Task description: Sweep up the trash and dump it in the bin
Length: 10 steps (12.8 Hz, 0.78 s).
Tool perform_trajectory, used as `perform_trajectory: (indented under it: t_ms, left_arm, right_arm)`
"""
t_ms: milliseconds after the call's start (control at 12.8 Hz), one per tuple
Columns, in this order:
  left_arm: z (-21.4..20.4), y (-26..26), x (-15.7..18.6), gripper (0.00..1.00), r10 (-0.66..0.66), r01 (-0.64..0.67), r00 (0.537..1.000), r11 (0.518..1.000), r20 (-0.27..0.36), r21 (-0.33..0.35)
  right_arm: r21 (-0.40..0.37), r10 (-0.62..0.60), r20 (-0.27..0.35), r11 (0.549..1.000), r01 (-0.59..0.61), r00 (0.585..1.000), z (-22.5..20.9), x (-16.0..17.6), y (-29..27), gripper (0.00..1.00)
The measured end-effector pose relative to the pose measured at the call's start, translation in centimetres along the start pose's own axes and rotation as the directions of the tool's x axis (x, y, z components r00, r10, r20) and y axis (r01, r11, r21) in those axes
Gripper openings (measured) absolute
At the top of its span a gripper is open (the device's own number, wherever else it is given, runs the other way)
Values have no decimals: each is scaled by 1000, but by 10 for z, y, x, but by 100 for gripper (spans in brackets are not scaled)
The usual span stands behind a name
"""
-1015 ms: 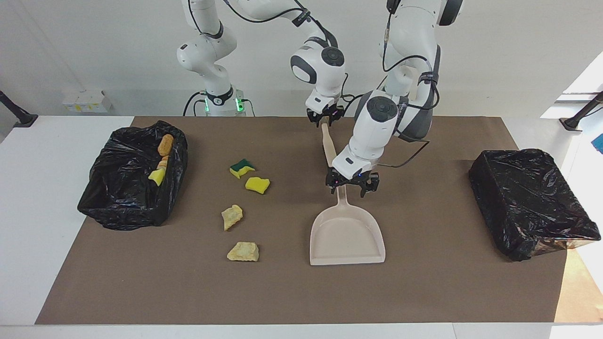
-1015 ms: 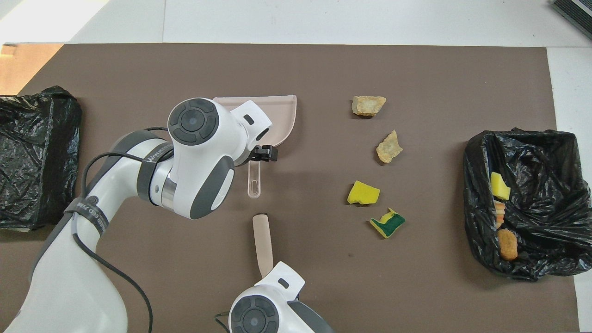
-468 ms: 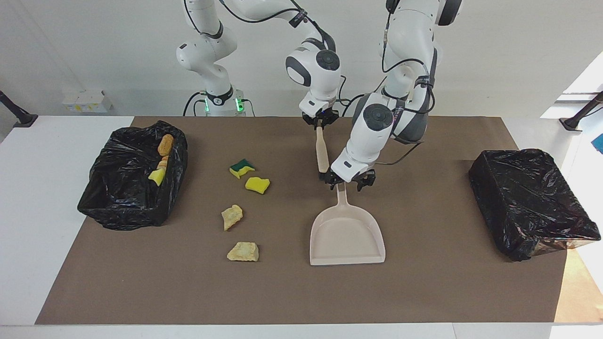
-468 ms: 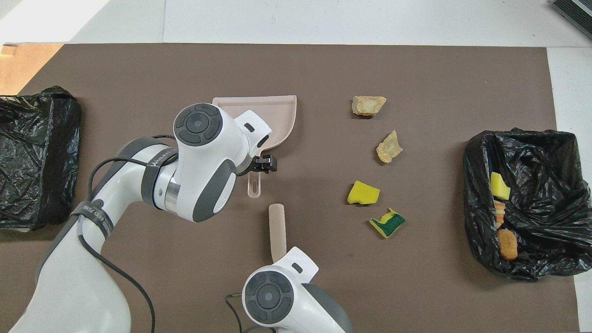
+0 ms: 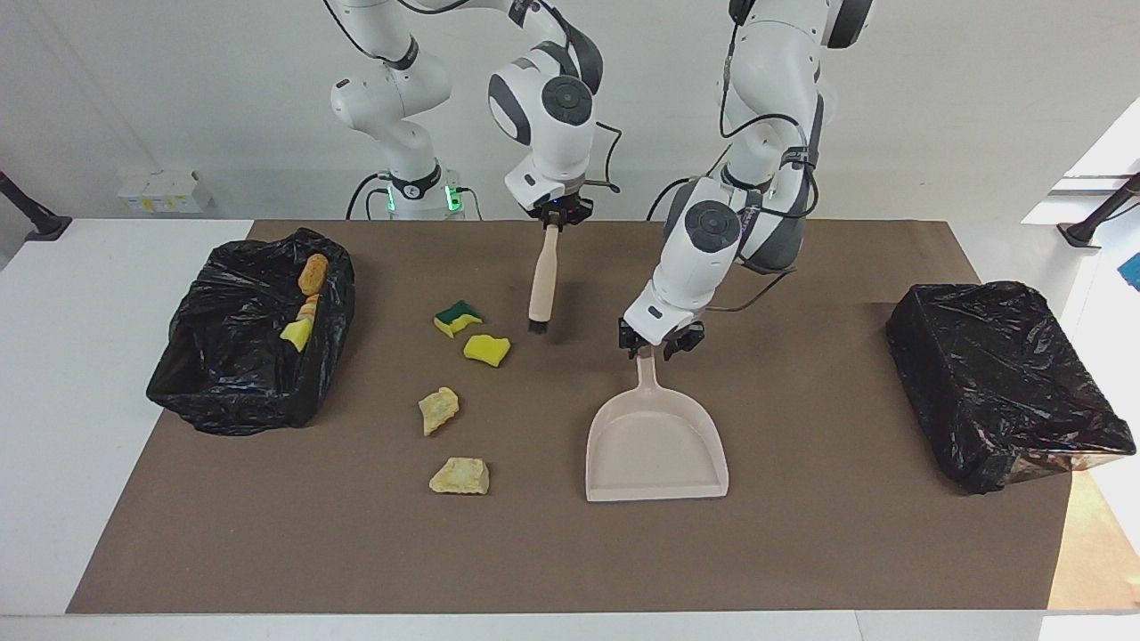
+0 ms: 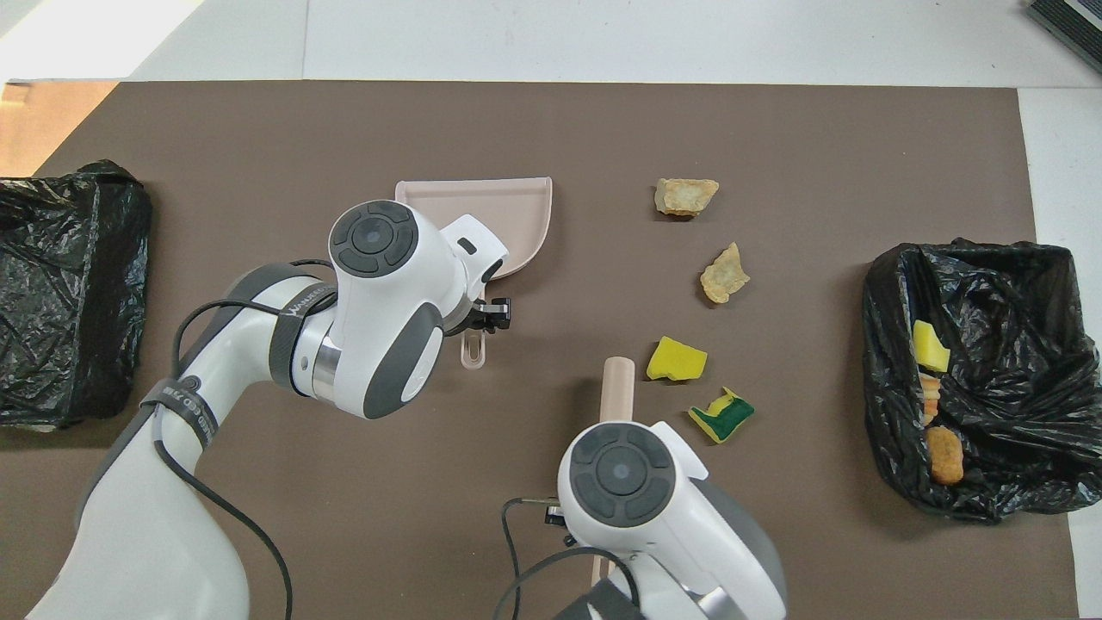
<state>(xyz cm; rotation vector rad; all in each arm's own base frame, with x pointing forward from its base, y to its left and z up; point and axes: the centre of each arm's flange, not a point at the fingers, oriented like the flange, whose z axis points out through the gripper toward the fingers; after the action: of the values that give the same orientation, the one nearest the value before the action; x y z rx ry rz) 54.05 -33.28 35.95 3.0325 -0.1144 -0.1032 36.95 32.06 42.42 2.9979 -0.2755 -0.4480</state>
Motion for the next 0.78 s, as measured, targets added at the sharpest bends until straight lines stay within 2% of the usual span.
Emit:
perform_trajectory:
  t_ms: [78,156,234,312,390,468,625,781]
  left_arm:
    - [0,5,-3,64,8,-8,1000,1000,1,0]
    - [1,9,-5,57,12,-12,1000,1000,1,0]
    - [1,10,-6,50,15,-15,1000,1000,2,0]
    - [2,10,-6,50,14,-14,1000,1000,2,1]
    - [3,9,-6,38,12,-12,1000,1000,3,2]
    - [3,7,-5,33,14,-14,1000,1000,3,3]
    - [2,4,-4,33,16,-16,1000,1000,1,3]
    - [-5,-5,1,33,73,-73,997,997,-9,4]
  right_arm:
    - [-12,-7,13,1000,7,1000,-7,7,17,26]
    - [-24,-19,21,1000,19,1000,-11,14,31,26]
    - [-37,-17,17,999,18,1000,-13,20,42,26]
    - [-55,-11,1,998,11,1000,-14,25,47,26]
    - [-75,-3,-16,997,2,1000,-13,27,50,26]
    - [-99,10,-36,995,-13,999,-13,31,54,26]
    - [-118,64,-48,991,-69,997,-11,43,68,26]
    - [-131,136,-29,982,-138,990,-5,51,84,26]
